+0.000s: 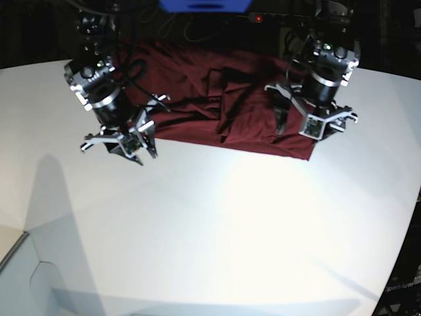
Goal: Layout the t-shirt on the table in an organized manner, then fold the t-shirt properly
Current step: 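Release the fabric and press the folded end flat with the left gripper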
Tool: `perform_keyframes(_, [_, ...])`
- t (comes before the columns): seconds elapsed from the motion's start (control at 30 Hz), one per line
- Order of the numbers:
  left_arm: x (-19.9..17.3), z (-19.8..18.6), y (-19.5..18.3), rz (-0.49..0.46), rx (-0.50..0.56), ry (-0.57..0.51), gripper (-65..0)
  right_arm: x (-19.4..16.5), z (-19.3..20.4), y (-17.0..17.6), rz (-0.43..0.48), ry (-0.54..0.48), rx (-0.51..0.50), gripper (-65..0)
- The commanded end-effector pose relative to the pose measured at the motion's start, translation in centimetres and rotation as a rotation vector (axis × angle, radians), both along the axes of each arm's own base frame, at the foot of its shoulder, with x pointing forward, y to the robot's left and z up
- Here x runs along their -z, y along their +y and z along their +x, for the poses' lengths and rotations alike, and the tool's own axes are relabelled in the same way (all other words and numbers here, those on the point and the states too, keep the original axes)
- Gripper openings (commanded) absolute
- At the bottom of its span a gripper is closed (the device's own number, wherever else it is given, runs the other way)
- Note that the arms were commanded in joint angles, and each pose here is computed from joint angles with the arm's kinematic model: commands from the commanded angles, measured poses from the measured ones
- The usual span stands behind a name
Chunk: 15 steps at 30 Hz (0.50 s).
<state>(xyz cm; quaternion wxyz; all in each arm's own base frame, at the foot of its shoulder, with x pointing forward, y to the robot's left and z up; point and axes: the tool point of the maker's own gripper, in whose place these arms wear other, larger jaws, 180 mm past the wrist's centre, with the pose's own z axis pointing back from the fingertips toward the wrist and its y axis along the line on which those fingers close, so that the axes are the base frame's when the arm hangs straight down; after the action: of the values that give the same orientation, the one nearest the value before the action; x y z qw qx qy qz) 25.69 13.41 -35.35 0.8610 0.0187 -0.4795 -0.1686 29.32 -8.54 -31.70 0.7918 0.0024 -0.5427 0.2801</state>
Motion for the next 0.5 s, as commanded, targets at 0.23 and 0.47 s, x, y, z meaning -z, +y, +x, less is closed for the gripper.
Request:
perform_keyframes(0.23, [2.3,-2.6,-3.6,0.113,0.163,0.164,-22.0,-1.8,0.8,0.3,0.024,-0.060,-0.009,-46.9])
perform_keyframes(0.47, [2.3,-6.6,-9.3,0.158,0.448,0.212,-22.0,-2.1,1.1,0.2,0.023,-0.071,-0.006,-46.9])
